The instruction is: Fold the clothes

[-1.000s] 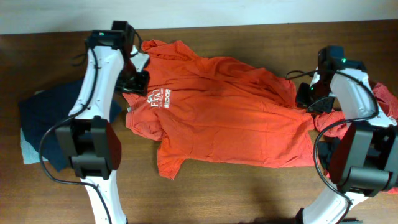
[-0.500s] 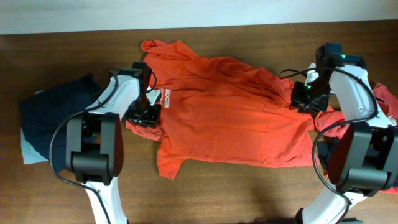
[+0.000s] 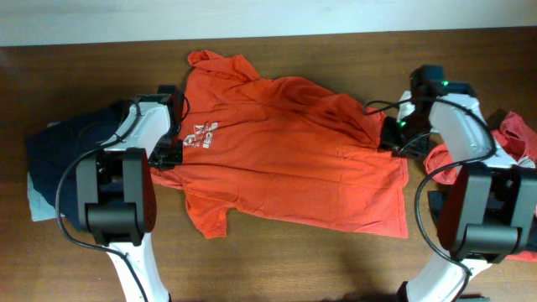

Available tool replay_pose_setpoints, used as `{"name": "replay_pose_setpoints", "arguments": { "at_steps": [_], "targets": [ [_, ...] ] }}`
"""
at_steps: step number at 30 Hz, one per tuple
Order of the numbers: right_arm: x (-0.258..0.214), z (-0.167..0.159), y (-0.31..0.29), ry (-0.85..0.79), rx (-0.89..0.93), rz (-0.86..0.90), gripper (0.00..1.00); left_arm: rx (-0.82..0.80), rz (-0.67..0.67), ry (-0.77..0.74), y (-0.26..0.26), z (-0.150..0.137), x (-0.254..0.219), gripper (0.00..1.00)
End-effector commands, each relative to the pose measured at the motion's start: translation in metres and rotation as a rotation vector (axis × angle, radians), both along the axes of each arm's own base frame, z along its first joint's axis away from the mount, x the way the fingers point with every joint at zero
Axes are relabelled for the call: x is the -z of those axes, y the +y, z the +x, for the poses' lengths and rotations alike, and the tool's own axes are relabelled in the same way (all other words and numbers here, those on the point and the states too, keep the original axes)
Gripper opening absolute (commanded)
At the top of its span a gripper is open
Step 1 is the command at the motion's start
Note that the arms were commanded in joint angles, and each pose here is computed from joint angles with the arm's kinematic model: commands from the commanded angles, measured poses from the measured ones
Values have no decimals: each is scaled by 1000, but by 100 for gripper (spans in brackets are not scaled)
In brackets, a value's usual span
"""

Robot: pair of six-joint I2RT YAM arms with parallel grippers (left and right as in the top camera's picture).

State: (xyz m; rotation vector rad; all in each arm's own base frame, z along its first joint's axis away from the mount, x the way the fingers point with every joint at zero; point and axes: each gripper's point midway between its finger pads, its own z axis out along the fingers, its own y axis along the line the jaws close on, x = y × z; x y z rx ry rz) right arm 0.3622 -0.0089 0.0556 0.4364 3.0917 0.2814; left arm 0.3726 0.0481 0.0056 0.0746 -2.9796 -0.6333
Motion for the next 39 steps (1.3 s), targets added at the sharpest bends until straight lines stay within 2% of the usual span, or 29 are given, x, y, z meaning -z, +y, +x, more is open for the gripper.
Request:
{"name": "replay_pose_setpoints", "arguments": {
  "at_steps": [1,8,11,12,15,18,20,23,25,26,28,32,39],
  "targets": [
    [16,-14,13,37,-30,8,37,-26,74,13,12,4,-10,34],
    [44,-8,10,-29,-28,-12,36,-16,-4,-50,-9,34,-65,36],
    [57,7,2,-88,1,-55,36,-2,-12,-84,-16,44,-92,36],
    [63,15,0,-109,5,-67,32,4,-30,-92,-21,46,-99,36],
    [80,32,-12,-153,19,-114,31,56,-133,-98,-41,49,-121,36],
    [89,45,-48,-174,161,-182,28,199,-348,-131,-78,57,-144,35],
    [78,56,-67,-205,224,-166,27,307,-458,-207,-99,64,-171,36],
    [50,76,-82,-258,193,-114,28,370,-449,-346,-100,65,-219,35],
    [11,94,-88,-309,137,-60,31,415,-437,-444,-99,55,-260,36],
    [-10,100,-89,-319,119,-47,36,426,-425,-492,-97,45,-281,36],
    [-41,103,-88,-321,102,-39,39,434,-423,-527,-96,30,-300,36],
    [-82,99,-82,-320,98,-11,41,441,-437,-470,-101,8,-291,36],
    [-124,81,-73,-353,93,3,45,475,-424,-376,-113,-22,-257,36]
  ]
}}
